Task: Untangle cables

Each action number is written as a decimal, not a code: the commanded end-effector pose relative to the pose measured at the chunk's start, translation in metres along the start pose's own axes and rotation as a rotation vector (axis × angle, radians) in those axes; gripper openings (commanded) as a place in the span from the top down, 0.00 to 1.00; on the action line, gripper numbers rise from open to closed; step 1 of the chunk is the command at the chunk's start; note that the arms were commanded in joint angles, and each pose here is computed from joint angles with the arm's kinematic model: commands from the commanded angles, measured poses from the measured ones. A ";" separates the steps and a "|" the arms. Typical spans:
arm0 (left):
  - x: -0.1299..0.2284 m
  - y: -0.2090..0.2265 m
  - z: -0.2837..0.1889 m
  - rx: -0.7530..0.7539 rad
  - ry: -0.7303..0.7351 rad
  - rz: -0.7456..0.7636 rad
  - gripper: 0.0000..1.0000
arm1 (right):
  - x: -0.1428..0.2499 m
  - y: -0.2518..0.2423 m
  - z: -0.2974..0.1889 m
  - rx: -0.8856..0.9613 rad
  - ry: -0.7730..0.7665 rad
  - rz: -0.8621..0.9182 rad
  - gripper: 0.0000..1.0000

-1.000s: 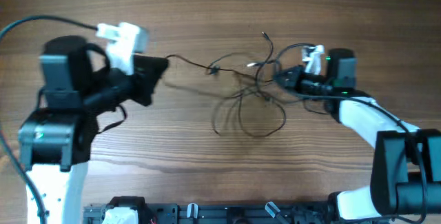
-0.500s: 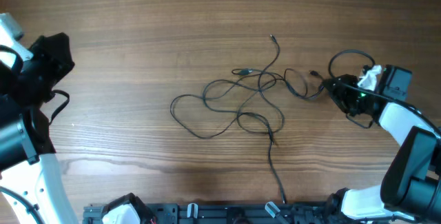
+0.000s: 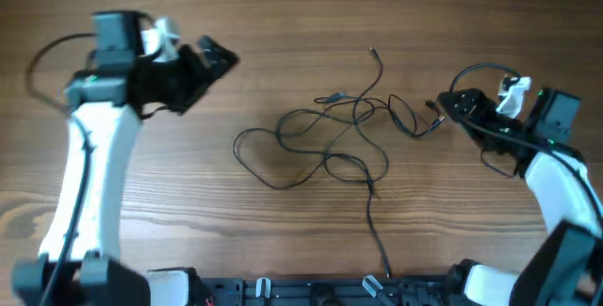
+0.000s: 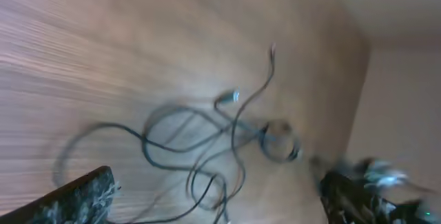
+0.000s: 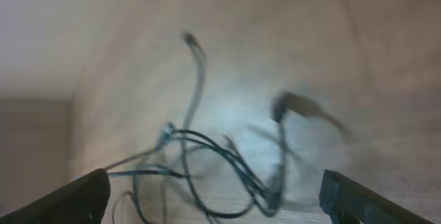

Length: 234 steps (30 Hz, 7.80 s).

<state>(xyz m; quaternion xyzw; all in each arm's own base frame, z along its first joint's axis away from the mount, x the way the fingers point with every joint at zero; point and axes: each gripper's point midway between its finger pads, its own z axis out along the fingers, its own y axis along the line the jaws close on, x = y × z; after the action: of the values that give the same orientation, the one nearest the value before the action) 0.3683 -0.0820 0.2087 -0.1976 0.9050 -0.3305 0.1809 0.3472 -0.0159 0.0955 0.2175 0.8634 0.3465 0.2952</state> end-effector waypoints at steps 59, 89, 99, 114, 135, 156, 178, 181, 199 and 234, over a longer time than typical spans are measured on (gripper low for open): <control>-0.019 -0.024 -0.059 -0.080 -0.198 0.516 0.94 | 0.048 -0.039 0.044 0.159 0.195 -0.198 0.94; 0.163 -0.037 0.269 -0.058 0.343 1.373 0.96 | 0.022 0.019 -0.026 0.168 0.006 -0.227 0.00; 0.042 -0.167 0.023 0.016 -0.323 1.080 0.96 | 0.046 0.027 -0.017 0.127 0.093 -0.183 0.00; 0.000 -0.159 -0.072 0.337 -0.353 0.793 0.96 | 0.177 0.100 0.092 -0.181 0.452 -0.784 0.01; 0.158 -0.211 -0.082 1.176 0.303 1.073 0.96 | 0.093 0.199 0.068 -0.276 0.087 -0.832 0.00; 0.048 -0.196 -0.142 1.013 -0.024 0.977 0.96 | 0.169 0.092 0.103 -0.072 0.490 -0.834 0.96; 0.015 -0.131 -0.066 0.551 -0.048 0.562 0.96 | -0.055 0.054 0.011 1.083 -0.061 -1.288 0.91; 0.018 -0.133 -0.065 0.555 -0.040 0.569 0.96 | -0.077 0.079 0.010 1.027 -0.315 -1.113 0.91; 0.047 -0.137 -0.040 0.469 0.054 0.483 0.96 | 0.127 0.265 0.046 -0.753 0.133 -1.219 0.00; -0.016 -0.078 -0.048 0.263 -0.078 -0.146 0.00 | 0.001 0.231 0.009 -0.134 -0.243 -0.951 0.96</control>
<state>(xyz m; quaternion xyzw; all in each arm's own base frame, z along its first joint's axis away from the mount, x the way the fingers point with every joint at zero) 0.3707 -0.1226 0.3138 -0.2298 0.8098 -0.5095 0.1782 0.3741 0.2105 0.2162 -0.2694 0.7915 0.2960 0.4618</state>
